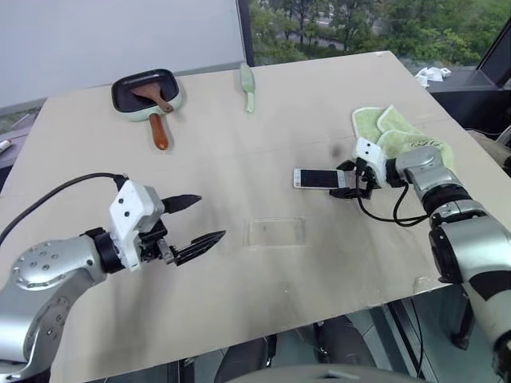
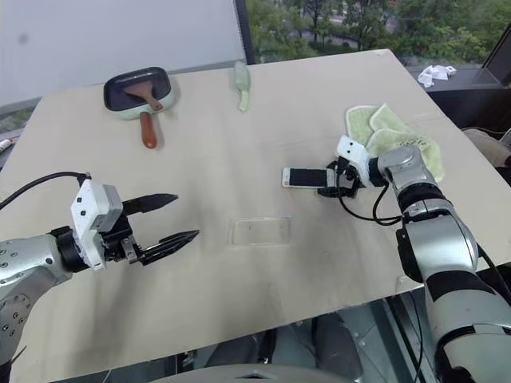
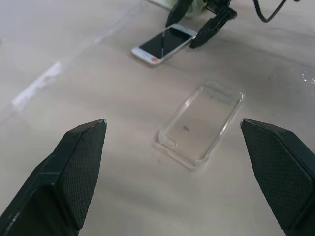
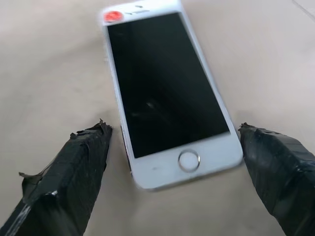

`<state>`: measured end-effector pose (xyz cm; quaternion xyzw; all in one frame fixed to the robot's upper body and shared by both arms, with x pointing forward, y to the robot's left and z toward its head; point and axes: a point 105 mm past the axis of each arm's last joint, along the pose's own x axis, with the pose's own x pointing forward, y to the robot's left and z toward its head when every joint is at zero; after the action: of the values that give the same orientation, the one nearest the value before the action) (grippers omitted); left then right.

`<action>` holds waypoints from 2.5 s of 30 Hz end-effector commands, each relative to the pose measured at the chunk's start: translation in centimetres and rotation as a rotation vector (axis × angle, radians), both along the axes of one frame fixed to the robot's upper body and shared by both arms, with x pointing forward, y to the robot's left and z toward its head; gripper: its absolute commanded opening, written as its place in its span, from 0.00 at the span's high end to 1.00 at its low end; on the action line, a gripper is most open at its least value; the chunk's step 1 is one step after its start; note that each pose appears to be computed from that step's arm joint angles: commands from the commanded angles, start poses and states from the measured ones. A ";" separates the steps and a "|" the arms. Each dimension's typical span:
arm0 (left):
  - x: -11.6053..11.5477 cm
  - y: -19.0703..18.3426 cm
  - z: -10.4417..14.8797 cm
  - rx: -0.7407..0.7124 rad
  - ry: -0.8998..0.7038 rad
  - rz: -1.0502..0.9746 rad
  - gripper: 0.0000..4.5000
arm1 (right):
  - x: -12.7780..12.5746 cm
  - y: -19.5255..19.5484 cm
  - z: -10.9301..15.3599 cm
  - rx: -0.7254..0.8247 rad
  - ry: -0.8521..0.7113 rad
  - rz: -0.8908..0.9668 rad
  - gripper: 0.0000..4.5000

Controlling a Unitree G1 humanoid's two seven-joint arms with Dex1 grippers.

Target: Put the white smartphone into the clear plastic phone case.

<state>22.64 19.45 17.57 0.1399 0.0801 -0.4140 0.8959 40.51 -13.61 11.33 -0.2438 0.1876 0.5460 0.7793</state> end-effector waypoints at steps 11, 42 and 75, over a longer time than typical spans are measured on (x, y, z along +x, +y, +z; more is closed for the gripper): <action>-0.2 0.0 0.2 -0.001 -0.016 -0.019 0.00 | -0.1 0.7 -0.6 -0.008 0.012 0.012 0.34; 3.7 0.7 -1.0 0.028 0.001 -0.162 0.00 | -1.3 1.3 3.4 0.035 -0.108 0.091 0.01; 3.1 0.0 -0.8 0.035 0.006 -0.191 0.00 | -0.7 0.9 -0.1 0.022 -0.016 -0.036 0.37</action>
<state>25.93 19.65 15.96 0.1493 0.0936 -0.4934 0.8518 40.23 -13.11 11.11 -0.2463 0.1853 0.5174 0.7983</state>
